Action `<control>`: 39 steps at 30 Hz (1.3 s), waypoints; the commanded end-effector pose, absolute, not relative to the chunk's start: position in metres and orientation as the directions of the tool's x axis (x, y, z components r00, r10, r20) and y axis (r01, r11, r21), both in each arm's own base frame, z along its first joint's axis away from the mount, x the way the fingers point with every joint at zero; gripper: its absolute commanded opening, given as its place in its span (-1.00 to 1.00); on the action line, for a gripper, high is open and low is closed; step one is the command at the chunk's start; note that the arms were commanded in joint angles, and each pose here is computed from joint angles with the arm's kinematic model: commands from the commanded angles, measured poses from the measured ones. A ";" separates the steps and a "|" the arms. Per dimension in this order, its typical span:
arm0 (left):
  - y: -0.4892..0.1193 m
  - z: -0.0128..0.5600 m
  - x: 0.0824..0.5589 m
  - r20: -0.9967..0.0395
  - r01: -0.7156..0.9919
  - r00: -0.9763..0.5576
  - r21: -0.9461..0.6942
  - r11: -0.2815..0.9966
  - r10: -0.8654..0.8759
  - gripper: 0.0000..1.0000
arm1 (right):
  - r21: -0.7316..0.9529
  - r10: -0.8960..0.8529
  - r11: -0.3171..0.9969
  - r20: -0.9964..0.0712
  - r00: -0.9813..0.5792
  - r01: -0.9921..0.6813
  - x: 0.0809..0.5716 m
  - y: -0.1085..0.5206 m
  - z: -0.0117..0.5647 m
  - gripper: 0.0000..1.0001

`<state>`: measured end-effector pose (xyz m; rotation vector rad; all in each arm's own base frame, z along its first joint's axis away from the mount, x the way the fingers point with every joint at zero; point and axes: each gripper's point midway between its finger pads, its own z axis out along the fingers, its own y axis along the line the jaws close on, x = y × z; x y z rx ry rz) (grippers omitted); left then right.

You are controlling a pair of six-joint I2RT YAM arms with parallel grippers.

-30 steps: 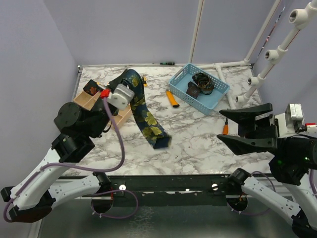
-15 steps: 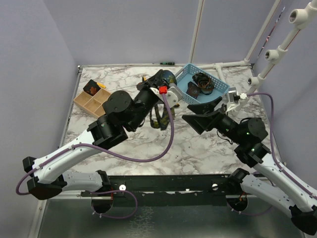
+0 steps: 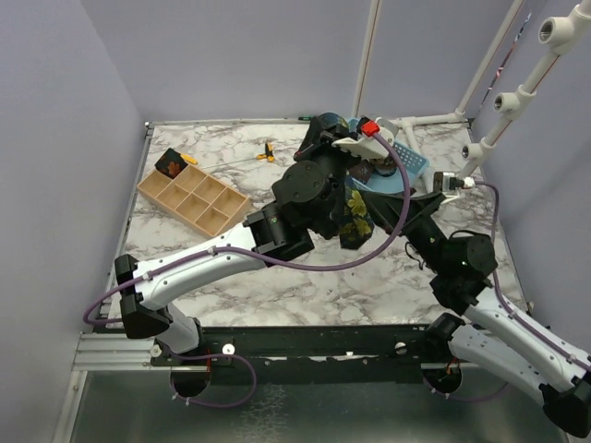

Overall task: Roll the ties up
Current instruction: Flatten out the tie at the center of the board.

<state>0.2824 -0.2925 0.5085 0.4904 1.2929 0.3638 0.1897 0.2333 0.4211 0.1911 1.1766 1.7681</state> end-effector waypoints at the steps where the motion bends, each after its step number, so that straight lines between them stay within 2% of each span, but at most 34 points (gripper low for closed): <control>1: -0.255 0.512 0.288 -0.885 -0.108 0.097 0.446 0.888 0.456 -1.00 | 0.781 0.860 0.053 -0.352 -0.370 -0.622 0.187 0.193 0.451 0.99; 3: -0.253 0.514 0.296 -0.916 -0.101 0.084 0.385 0.917 0.393 -1.00 | 0.779 0.866 0.061 -0.352 -0.354 -0.624 0.184 0.187 0.456 0.99; 6: -0.260 0.516 0.301 -0.944 -0.062 0.074 0.319 0.946 0.323 -1.00 | 0.778 0.841 0.015 -0.350 -0.413 -0.628 0.181 0.200 0.461 0.99; 10: -0.272 0.510 0.304 -0.951 -0.032 0.061 0.301 0.953 0.303 -1.00 | 0.764 0.833 -0.034 -0.334 -0.441 -0.644 0.180 0.206 0.469 0.99; 14: -0.270 0.515 0.302 -0.956 -0.016 0.073 0.282 0.959 0.283 -1.00 | 0.769 0.878 0.098 -0.366 -0.309 -0.632 0.186 0.181 0.479 1.00; 17: -0.268 0.518 0.301 -0.961 -0.019 0.076 0.265 0.964 0.265 -1.00 | 0.770 0.876 0.071 -0.352 -0.329 -0.634 0.184 0.183 0.483 0.99; 21: -0.273 0.515 0.304 -0.964 -0.035 0.066 0.257 0.966 0.259 -1.00 | 0.785 0.830 -0.097 -0.276 -0.485 -0.613 0.187 0.213 0.483 0.99; 25: -0.275 0.512 0.308 -0.970 -0.070 0.051 0.236 0.969 0.239 -1.00 | 0.826 0.803 -0.210 -0.160 -0.574 -0.524 0.201 0.228 0.480 0.99; 31: -0.278 0.514 0.314 -0.981 -0.097 0.051 0.179 0.979 0.185 -1.00 | 0.864 0.806 -0.326 0.041 -0.591 -0.385 0.227 0.228 0.471 0.99; 39: -0.283 0.506 0.326 -0.985 -0.131 0.041 0.159 0.979 0.166 -1.00 | 0.872 0.802 -0.398 0.180 -0.569 -0.285 0.243 0.224 0.469 0.99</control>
